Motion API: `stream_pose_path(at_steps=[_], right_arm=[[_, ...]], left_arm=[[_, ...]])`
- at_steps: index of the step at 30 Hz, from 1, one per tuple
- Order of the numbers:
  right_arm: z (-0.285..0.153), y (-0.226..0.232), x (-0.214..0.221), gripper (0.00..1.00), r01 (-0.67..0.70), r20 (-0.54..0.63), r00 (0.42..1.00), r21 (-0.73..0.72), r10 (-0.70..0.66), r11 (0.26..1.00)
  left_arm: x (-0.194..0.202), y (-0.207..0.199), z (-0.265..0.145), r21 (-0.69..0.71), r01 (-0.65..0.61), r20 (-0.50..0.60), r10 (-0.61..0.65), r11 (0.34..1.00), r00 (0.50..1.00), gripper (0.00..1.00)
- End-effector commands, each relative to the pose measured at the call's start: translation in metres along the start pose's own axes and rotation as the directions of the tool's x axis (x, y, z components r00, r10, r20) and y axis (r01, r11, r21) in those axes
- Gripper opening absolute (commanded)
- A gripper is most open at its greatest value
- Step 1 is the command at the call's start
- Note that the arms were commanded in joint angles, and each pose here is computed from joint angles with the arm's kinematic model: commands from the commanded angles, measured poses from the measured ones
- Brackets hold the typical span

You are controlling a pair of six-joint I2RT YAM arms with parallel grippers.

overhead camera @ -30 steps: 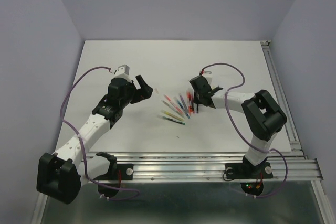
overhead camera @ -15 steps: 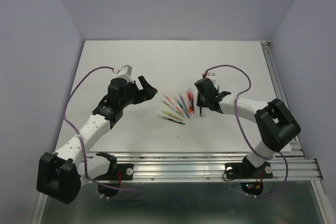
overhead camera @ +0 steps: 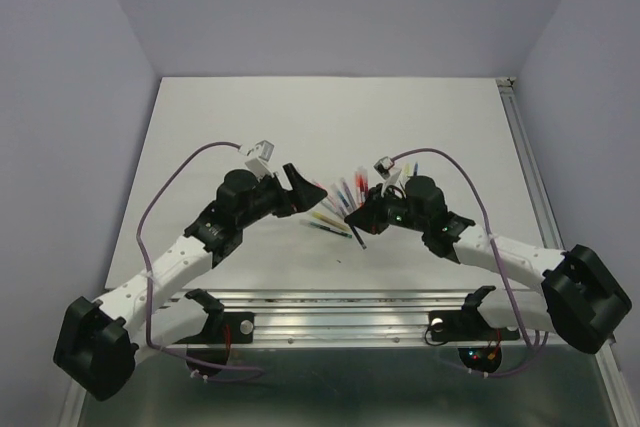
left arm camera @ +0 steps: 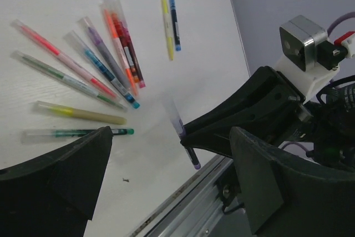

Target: Open the pen caps

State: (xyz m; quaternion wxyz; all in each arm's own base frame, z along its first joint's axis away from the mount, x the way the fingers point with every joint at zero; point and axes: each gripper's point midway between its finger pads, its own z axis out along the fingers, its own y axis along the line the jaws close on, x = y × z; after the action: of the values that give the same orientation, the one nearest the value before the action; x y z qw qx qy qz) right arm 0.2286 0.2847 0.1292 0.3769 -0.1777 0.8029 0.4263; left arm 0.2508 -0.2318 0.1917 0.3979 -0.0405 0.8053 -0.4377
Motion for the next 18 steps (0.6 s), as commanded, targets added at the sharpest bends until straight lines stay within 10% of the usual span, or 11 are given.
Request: stream_pose_path(at_steps=[1, 18], right_arm=[[-0.013, 0.064, -0.030, 0.01, 0.097, 0.129, 0.990, -0.275, -0.063, 0.956], [-0.013, 0.075, -0.033, 0.01, 0.065, 0.124, 0.992, -0.304, -0.028, 0.951]], left_arm=[[0.001, -0.038, 0.005, 0.109, 0.021, 0.029, -0.024, 0.994, 0.999, 0.99], [0.006, -0.053, 0.025, 0.097, 0.072, 0.024, -0.074, 0.993, 0.997, 0.62]])
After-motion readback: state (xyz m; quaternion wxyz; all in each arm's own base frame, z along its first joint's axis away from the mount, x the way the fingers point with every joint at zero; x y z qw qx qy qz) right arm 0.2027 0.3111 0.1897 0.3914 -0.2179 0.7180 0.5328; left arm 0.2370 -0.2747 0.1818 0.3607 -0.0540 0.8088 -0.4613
